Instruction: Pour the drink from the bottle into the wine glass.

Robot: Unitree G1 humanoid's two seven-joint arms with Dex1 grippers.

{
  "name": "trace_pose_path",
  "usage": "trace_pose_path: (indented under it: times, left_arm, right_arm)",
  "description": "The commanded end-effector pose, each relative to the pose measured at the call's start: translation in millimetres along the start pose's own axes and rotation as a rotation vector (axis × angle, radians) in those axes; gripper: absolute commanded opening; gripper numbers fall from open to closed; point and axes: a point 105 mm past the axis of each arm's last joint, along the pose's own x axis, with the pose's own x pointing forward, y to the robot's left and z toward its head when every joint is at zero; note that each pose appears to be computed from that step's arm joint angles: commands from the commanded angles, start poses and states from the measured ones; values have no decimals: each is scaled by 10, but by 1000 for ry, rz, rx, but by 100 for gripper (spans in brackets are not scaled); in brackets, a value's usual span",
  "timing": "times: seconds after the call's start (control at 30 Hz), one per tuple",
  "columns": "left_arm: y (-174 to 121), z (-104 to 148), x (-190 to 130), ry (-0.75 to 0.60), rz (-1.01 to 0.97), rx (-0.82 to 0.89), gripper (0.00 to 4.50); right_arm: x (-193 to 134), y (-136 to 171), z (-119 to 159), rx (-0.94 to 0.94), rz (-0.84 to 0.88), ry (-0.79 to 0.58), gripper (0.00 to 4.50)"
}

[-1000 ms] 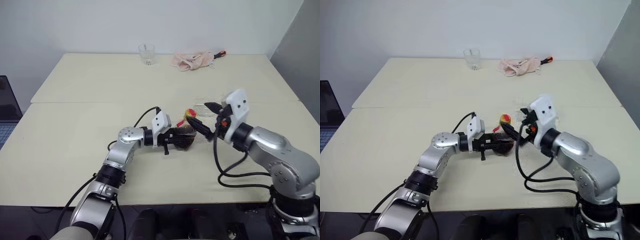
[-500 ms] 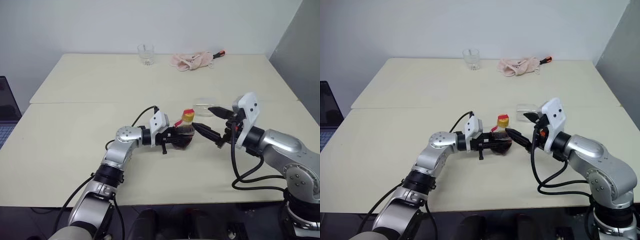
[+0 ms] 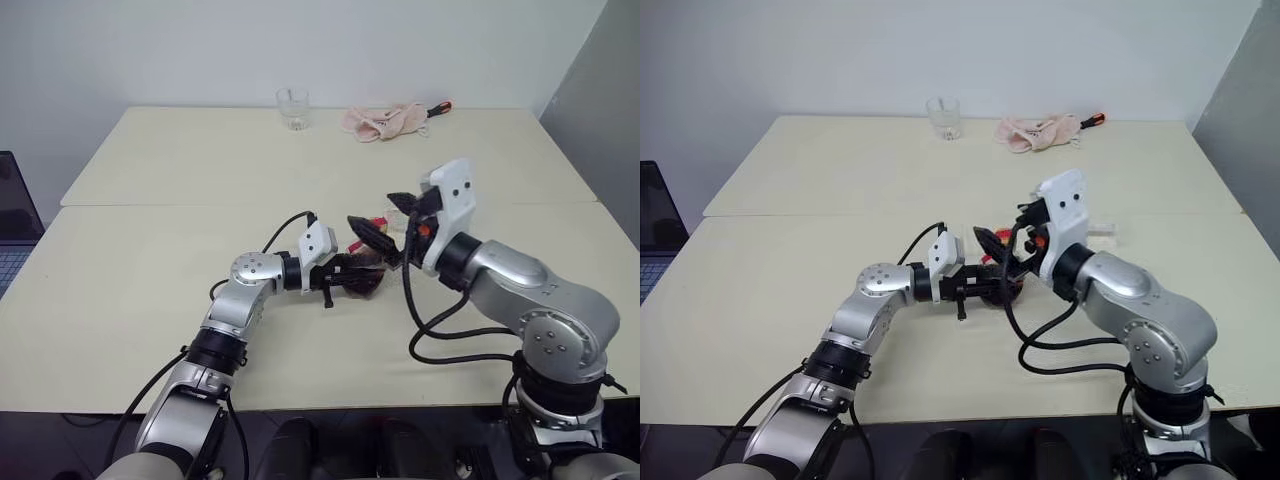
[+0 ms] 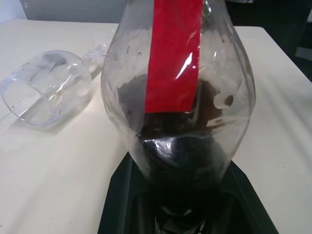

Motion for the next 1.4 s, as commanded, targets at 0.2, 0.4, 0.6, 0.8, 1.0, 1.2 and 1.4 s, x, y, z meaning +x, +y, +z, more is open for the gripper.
trace_pose_path:
  times: [0.2,0.4,0.6,0.8,1.0,1.2,1.4]
  left_arm:
    - [13,194,13,-56,-1,56,69]
    - [11,190,13,-56,3,56,69]
    - [14,188,11,-55,6,56,69]
    - [9,179,14,-54,5,55,69]
    - [5,177,15,-53,2,54,69]
    - [8,172,5,-50,3,54,69]
    - [6,167,-1,-48,5,54,69]
  right_arm:
    - [59,-95,18,9,-87,-26,450]
    - [80,-171,-31,46,-121,-26,450]
    - [60,-240,-57,70,-133,-29,450]
    - [-8,-297,-102,75,-136,-22,450]
    - [-63,-318,-124,69,-135,-15,450]
    - [-99,-310,-134,56,-121,-10,450]
    - [-122,-283,-123,43,-97,-13,292]
